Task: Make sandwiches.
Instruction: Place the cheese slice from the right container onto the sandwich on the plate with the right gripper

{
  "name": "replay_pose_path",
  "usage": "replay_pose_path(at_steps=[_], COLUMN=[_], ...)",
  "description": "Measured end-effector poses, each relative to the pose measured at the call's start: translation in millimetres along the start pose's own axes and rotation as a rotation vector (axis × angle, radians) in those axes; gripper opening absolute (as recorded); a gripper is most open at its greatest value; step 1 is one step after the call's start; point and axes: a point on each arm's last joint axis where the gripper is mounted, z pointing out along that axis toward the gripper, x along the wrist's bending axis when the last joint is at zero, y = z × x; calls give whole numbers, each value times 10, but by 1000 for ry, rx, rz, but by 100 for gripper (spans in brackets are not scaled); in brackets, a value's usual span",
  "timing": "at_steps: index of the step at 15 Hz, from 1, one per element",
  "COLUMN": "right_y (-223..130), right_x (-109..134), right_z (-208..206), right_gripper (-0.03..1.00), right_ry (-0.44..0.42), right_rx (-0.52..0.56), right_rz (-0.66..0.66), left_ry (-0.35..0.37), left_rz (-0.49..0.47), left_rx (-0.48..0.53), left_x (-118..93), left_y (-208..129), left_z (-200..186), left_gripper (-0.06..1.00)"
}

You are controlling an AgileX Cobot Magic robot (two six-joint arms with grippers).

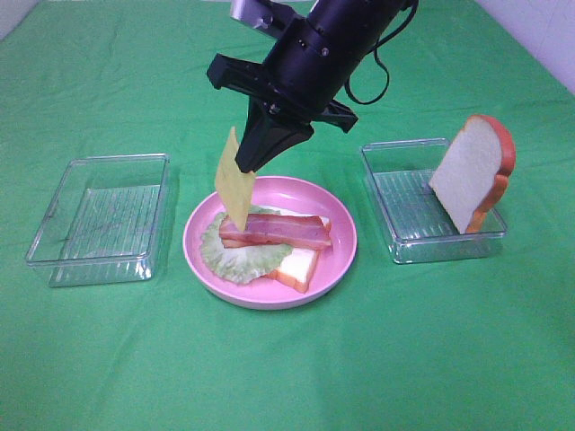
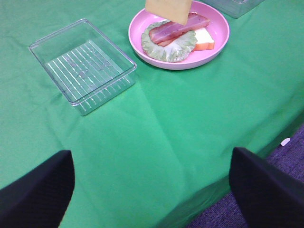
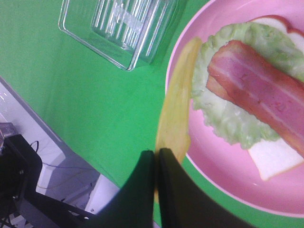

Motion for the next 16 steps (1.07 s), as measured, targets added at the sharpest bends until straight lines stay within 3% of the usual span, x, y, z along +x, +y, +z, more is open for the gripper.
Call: replay_pose_path(at_steps=[3, 5, 11, 16], right_y=[73, 92, 83, 77], right_x=[-84, -272, -488, -561], right_z=[200, 496, 501, 485], right_gripper=[0, 0, 0, 1], right_ry=[42, 49, -179, -263], right_rx=[-10, 38, 36, 32], right_rz=[48, 85, 137, 170], left_ry=[0, 0, 0, 0], left_rz=[0, 0, 0, 0], left_rx=[0, 0, 0, 0], left_x=[0, 0, 0, 0], left_y=[0, 0, 0, 0], left_z=[0, 0, 0, 0], left_gripper=[83, 83, 83, 83])
